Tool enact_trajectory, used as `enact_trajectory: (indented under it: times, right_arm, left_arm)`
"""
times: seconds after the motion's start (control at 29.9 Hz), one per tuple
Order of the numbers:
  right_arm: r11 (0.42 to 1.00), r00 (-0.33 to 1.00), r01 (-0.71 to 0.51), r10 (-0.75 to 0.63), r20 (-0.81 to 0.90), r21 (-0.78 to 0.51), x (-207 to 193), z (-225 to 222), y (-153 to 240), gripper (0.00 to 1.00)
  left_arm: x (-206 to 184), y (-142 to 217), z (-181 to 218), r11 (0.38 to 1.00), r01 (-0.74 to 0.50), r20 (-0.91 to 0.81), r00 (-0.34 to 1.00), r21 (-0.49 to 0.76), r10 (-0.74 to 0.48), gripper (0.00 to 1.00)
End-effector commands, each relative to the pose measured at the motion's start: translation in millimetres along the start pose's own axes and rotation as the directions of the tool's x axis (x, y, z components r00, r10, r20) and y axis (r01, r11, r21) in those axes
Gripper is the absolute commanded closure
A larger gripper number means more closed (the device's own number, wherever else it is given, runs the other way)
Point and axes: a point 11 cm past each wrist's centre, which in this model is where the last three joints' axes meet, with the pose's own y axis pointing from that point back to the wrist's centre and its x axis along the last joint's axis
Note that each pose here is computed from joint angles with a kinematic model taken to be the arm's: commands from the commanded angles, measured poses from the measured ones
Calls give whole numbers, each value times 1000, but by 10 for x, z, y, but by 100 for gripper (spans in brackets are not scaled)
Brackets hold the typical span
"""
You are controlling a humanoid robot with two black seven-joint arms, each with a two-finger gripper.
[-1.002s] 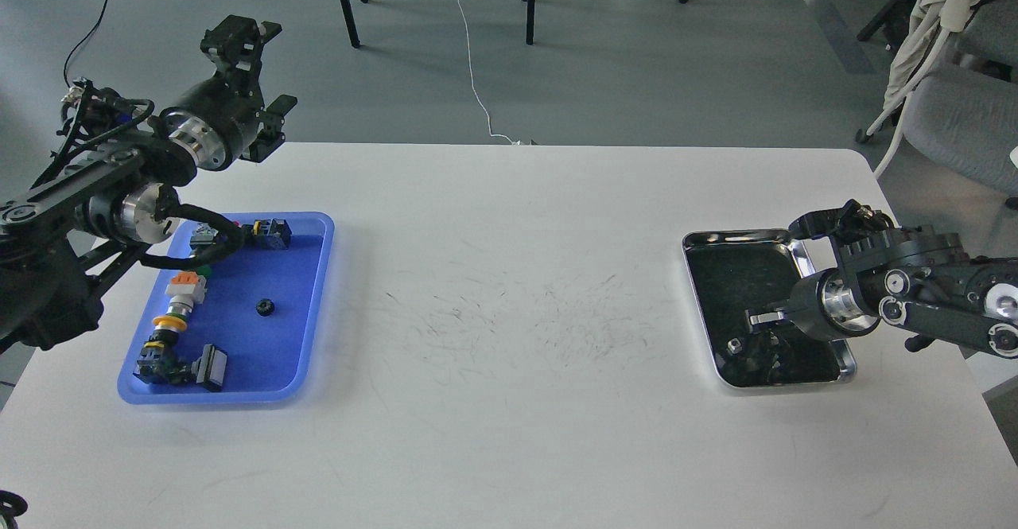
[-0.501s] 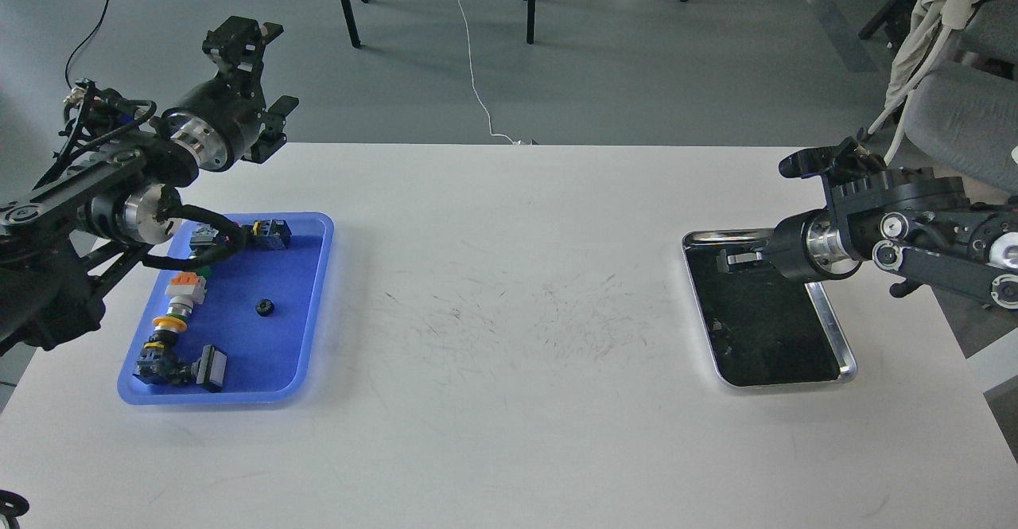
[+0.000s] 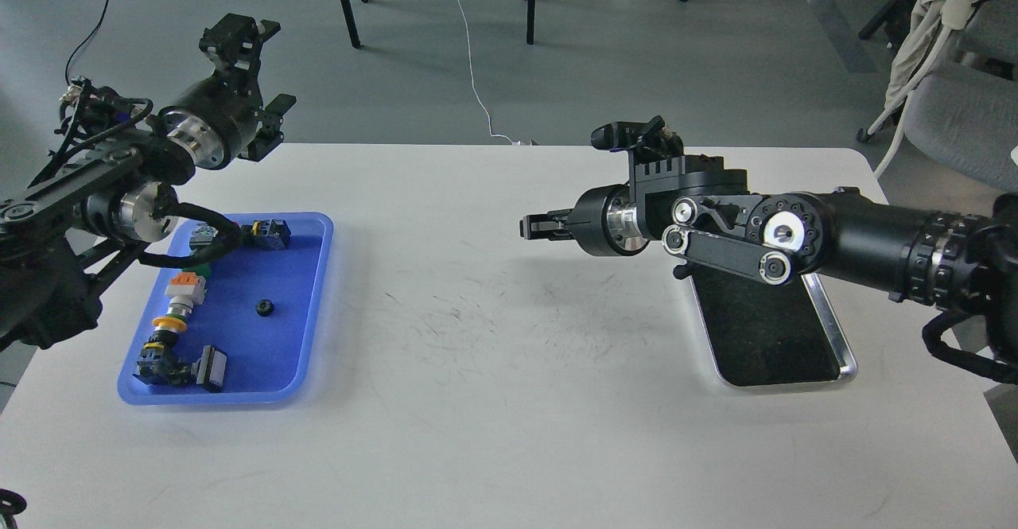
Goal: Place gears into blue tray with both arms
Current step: 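Carry the second black ring to the table centre and release it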
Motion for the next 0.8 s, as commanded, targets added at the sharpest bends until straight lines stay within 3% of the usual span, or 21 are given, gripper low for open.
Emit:
enact_trajectory:
  times: [0.0,0.2,0.57,0.77]
  right_arm:
    - [995,999,-33,30,32,89,-151,-335,-235,98]
    - [994,980,-68,51,193,81,-211,-179,-279,98]
    - [976,961,32,-89,261,217,-562,-631,-265,98]
    - [987,961,79,-114,253,142,-745,-468,-310,98]
  left_arm:
    - [7,1,7,1000,-2,0,1000,-2,2,2]
    - [40,9,32,1000,-9,0,1000,-7,9,2]
    - [51,11,45,1000,-13,-1,1000,-11,13,2]
    - [40,7,43,1000,-12,-5,1000,-13,11,2]
